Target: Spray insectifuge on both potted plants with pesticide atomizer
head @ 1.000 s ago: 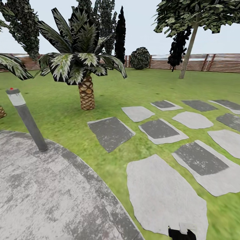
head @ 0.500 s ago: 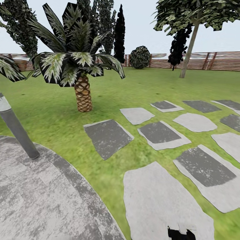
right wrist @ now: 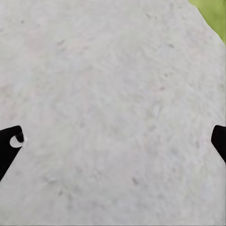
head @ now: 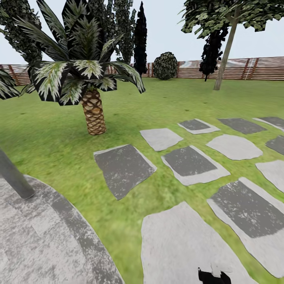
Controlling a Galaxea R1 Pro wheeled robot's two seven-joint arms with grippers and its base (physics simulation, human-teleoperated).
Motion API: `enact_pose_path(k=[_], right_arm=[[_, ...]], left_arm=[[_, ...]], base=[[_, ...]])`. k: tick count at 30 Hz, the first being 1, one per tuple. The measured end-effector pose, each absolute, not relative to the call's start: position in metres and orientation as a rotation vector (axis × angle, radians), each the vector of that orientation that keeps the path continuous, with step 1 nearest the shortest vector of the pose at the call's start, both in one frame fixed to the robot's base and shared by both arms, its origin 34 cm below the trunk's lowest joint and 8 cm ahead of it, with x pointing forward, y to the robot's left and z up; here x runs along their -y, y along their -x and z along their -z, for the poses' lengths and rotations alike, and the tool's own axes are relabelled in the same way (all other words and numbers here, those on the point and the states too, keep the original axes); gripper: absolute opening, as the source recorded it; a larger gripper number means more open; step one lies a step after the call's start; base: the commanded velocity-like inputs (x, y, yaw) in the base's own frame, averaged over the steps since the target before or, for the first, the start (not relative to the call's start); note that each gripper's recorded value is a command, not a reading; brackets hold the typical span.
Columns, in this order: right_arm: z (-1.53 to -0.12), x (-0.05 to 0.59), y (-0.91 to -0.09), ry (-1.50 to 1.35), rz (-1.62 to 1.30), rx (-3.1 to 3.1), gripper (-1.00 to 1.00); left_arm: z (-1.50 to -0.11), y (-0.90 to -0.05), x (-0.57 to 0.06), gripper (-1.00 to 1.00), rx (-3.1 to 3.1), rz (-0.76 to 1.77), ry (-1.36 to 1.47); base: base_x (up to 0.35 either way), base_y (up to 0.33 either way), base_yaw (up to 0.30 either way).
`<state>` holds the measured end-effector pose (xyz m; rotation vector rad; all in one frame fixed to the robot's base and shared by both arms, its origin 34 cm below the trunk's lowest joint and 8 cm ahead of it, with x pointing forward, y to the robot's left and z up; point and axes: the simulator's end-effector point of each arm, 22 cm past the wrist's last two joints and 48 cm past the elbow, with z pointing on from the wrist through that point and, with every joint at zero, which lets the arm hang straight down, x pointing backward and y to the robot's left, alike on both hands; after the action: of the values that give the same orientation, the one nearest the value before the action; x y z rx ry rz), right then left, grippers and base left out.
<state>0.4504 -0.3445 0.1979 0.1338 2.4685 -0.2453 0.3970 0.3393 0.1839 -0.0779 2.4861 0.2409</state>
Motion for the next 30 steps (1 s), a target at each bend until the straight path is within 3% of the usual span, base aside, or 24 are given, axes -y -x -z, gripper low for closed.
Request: enact_pose_path(k=[30], right_arm=[[-0.1982,0.3456,-0.4505,-0.134,0.247,-2.468,1.00]], left_arm=[[-0.1839,-0.3964,-0.3397,-1.00,-2.486,-0.242,0.079]], base=[[0.338,-0.020,0.000]])
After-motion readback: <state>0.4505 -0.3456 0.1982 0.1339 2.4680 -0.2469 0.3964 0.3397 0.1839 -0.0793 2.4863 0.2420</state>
